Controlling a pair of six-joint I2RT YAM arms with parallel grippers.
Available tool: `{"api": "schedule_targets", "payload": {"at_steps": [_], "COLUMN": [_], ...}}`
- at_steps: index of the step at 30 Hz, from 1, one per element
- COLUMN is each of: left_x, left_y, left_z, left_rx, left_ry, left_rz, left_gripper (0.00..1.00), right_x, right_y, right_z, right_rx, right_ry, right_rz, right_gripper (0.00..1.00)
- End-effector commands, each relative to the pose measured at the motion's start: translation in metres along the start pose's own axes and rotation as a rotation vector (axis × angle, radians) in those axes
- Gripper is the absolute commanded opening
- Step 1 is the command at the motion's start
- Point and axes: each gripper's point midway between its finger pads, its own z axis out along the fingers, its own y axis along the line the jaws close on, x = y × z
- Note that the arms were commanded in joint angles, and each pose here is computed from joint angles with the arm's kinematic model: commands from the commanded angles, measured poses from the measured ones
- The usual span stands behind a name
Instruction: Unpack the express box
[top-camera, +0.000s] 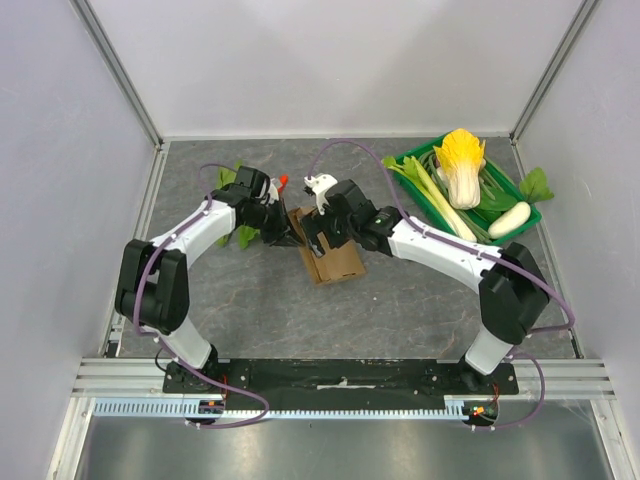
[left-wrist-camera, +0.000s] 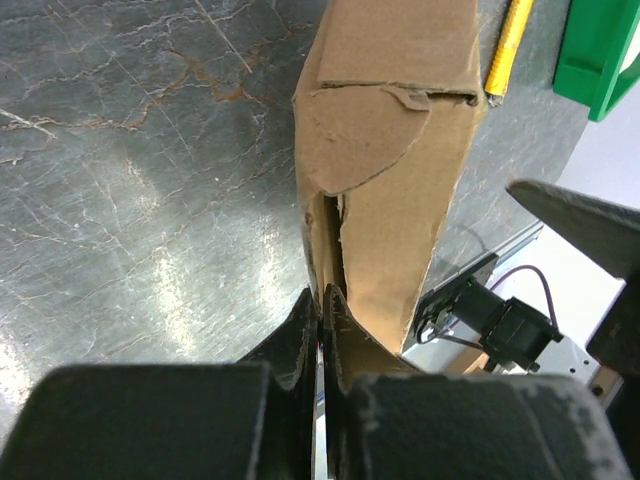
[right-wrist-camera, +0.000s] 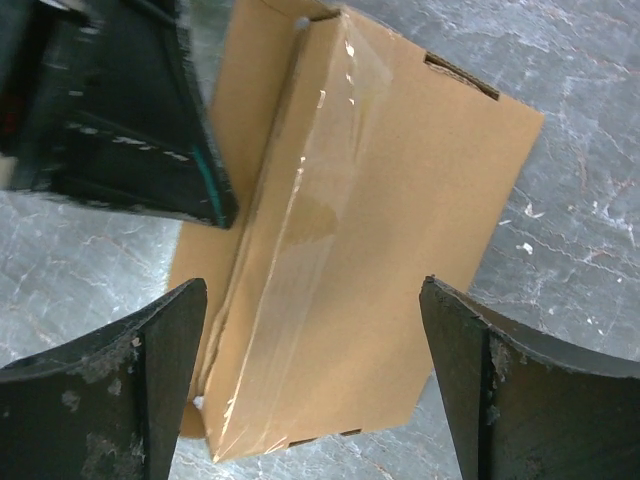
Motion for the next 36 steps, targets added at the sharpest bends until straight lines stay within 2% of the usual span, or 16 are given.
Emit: {"api": "schedule_targets", "payload": {"at_steps": [1, 9, 18, 25, 29, 36], "left_x": [-0.010, -0.010, -0.011, -0.006, -0.004, -0.003], "left_y": [-0.022, -0.032, -0.044, -0.042, -0.035, -0.033], "left_z": [-0.030, -0.048, -0.068, -0.070, -0.069, -0.074], "left_rx": [0.063, 0.153, 0.237, 0.256, 0.240, 0.243], "left_ry": [-0.022, 0.005, 0.038, 0.064, 0.078, 0.072], "left_rz": [0.141, 0.158, 0.185, 0.197, 0.187, 0.189], "left_gripper": [0.02, 0.02, 0.02, 0.02, 0.02, 0.02], "right_x": [0.002, 0.016, 0.026, 0.034, 0.024, -0.018], "right_y": [-0.016, -0.039, -0.085, -0.107, -0.112, -0.107], "right_z": [0.010, 0.009, -0.008, -0.013, -0.018, -0.039], "right_rx": [0.089, 0.194, 0.306, 0.341, 0.358, 0.337], "right_ry": [-0.003, 0.027, 0.007, 0.010, -0.019, -0.130], "right_rz": [0.048, 0.110, 0.273, 0.324, 0.330, 0.341], "right_gripper": [0.92, 0.85, 0.83, 0.83, 0.82, 0.80]}}
